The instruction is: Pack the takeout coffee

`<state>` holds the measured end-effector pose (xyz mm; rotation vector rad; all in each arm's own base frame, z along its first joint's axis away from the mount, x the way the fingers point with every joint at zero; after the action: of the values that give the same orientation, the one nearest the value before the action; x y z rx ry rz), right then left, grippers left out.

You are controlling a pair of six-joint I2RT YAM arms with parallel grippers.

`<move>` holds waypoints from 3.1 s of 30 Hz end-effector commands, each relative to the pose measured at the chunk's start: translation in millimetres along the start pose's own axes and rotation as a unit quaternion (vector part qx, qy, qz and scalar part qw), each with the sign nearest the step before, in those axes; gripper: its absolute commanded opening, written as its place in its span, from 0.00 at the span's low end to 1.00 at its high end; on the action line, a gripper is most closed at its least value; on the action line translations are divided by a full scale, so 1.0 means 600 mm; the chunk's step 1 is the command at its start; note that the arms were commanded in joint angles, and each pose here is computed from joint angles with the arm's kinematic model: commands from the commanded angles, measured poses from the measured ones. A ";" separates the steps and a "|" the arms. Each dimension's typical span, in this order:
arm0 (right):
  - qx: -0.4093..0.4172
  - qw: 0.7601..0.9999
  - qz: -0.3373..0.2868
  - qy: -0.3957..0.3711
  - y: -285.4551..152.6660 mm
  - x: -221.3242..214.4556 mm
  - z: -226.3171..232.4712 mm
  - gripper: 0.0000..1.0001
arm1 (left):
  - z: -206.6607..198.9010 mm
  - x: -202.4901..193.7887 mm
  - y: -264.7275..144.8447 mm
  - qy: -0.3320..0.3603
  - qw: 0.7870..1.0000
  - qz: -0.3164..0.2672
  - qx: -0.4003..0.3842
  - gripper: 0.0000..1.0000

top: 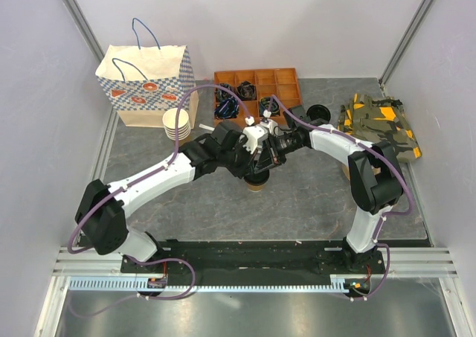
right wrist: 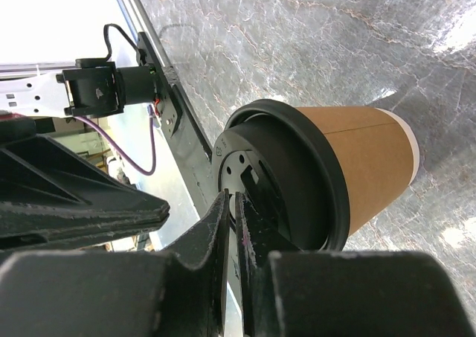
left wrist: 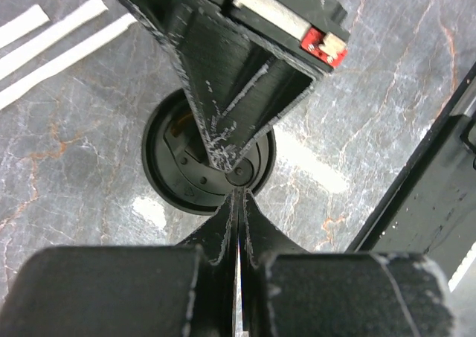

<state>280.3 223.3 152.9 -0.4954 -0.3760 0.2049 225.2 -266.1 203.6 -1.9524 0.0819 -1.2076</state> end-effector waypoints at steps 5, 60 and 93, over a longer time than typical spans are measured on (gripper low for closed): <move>-0.019 1.000 -0.001 -0.011 0.008 0.002 -0.025 0.14 | -0.021 0.032 -0.015 0.069 0.998 -0.008 -0.012 0.06; -0.016 1.000 0.012 -0.012 0.011 -0.001 -0.036 0.14 | 0.049 0.057 -0.008 -0.041 0.999 0.000 0.025 0.11; -0.090 0.988 -0.054 -0.109 -0.147 0.003 0.059 0.42 | 0.025 0.028 -0.132 -0.071 0.988 -0.073 -0.113 0.71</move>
<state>286.3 184.5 217.1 -0.5339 -0.5477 0.1207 230.4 -219.9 249.3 -2.2190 0.0042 -1.0882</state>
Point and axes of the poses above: each gripper's point midway between its finger pads, its own y axis out along the fingers, its own z axis along the line the jaws close on, x = y × z, the point moved 7 cm from there along -y, back along the fingers, and after that the axes turned 2 degrees about -y, right-handed, at the moved point
